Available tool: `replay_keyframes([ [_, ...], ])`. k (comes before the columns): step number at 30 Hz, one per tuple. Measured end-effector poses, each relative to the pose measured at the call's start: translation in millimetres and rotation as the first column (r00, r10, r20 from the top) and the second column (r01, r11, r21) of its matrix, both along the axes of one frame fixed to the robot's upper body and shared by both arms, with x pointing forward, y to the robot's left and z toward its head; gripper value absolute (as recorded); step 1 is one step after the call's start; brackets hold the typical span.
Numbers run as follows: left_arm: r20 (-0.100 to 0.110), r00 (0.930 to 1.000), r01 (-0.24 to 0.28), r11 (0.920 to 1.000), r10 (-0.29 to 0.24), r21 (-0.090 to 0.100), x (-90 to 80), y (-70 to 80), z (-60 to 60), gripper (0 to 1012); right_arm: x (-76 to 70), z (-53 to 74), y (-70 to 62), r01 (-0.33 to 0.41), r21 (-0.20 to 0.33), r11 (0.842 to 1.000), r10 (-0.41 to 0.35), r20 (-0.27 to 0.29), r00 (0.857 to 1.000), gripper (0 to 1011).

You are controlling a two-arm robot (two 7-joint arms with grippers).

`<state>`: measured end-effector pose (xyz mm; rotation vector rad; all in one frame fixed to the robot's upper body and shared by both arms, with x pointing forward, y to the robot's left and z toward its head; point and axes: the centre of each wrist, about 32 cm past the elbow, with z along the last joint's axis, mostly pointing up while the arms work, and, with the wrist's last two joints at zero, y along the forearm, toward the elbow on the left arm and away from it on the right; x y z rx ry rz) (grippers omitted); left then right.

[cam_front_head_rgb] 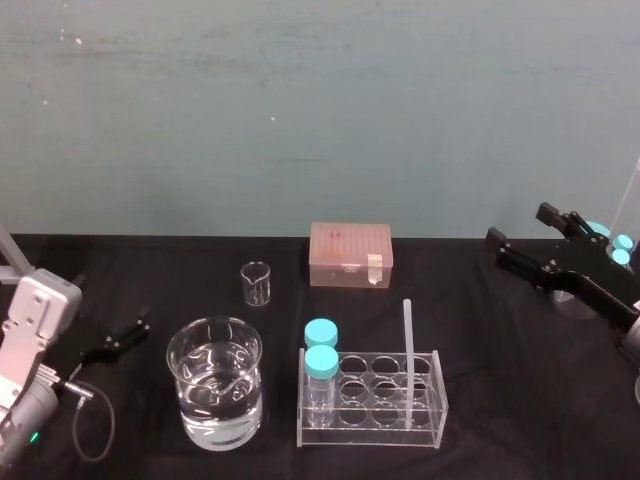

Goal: Pick up the stirring rod with one hand, then place it down.

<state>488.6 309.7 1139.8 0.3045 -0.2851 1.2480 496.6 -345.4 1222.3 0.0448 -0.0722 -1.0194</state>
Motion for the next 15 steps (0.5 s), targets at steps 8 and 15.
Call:
replay_keyframes([
  [8, 0.000, 1.0000, 0.000, 1.0000, 0.000, 0.000, 0.0, 0.0, 0.0, 1005, -1.1, 25.5, -23.6, -0.320, -0.047, 0.946, 0.319, -0.041, 0.947, 1003],
  [15, 0.000, 1.0000, 0.000, 1.0000, 0.000, 0.000, 0.0, 0.0, 0.0, 1005, 1.1, 27.7, -29.5, -0.503, -0.130, 0.854, 0.491, -0.113, 0.864, 1003],
])
